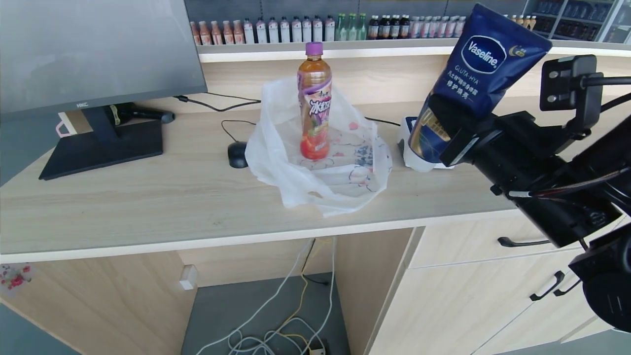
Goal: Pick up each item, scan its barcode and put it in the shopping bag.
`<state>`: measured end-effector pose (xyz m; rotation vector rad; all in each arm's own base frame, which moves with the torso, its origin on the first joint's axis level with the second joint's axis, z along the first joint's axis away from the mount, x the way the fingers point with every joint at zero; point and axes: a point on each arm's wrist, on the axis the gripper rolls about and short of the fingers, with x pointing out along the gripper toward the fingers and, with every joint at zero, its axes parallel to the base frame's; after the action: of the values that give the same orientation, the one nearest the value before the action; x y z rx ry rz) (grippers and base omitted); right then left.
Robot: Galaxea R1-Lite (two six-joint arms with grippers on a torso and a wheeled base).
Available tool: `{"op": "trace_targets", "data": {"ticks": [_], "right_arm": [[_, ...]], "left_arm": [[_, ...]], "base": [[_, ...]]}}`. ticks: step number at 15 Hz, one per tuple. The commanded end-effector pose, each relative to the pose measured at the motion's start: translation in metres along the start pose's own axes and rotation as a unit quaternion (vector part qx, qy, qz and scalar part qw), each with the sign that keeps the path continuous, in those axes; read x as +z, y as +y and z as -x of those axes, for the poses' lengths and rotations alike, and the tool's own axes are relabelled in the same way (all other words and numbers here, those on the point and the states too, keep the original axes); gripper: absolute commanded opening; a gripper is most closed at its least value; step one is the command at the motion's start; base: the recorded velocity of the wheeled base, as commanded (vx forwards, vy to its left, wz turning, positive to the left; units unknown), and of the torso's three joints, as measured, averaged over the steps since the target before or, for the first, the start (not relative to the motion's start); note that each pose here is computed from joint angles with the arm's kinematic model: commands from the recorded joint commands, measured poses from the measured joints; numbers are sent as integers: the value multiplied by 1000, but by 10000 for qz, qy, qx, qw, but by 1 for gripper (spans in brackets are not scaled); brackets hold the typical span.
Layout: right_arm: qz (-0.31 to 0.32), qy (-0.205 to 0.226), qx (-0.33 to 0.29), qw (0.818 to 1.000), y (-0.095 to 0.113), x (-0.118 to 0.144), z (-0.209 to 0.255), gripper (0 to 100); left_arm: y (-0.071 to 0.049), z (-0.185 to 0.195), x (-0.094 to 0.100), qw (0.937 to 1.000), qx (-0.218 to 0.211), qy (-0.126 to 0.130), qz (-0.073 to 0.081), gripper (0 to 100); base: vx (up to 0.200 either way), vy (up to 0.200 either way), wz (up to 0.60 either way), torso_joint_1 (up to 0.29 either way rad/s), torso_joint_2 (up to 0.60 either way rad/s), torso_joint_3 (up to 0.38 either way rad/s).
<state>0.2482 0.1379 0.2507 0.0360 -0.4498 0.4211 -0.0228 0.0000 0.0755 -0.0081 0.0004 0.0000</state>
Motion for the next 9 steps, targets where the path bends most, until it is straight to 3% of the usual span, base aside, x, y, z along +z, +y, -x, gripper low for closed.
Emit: {"op": "trace_targets", "data": {"ticks": [1, 2, 9], "right_arm": [[-1, 29, 2, 10000, 0, -2, -1, 0], [-1, 22, -6, 10000, 0, -3, -1, 0], [-5, 12, 15, 10000, 1, -2, -3, 0]], "left_arm": [[0, 0, 0, 10000, 0, -2, 6, 0], [0, 0, 0, 10000, 0, -2, -25, 0], [0, 0, 0, 10000, 0, -2, -33, 0]], "base": [[0, 200, 0, -2, 2, 17], [0, 200, 0, 2, -2, 12], [0, 0, 0, 0, 0, 0]]}}
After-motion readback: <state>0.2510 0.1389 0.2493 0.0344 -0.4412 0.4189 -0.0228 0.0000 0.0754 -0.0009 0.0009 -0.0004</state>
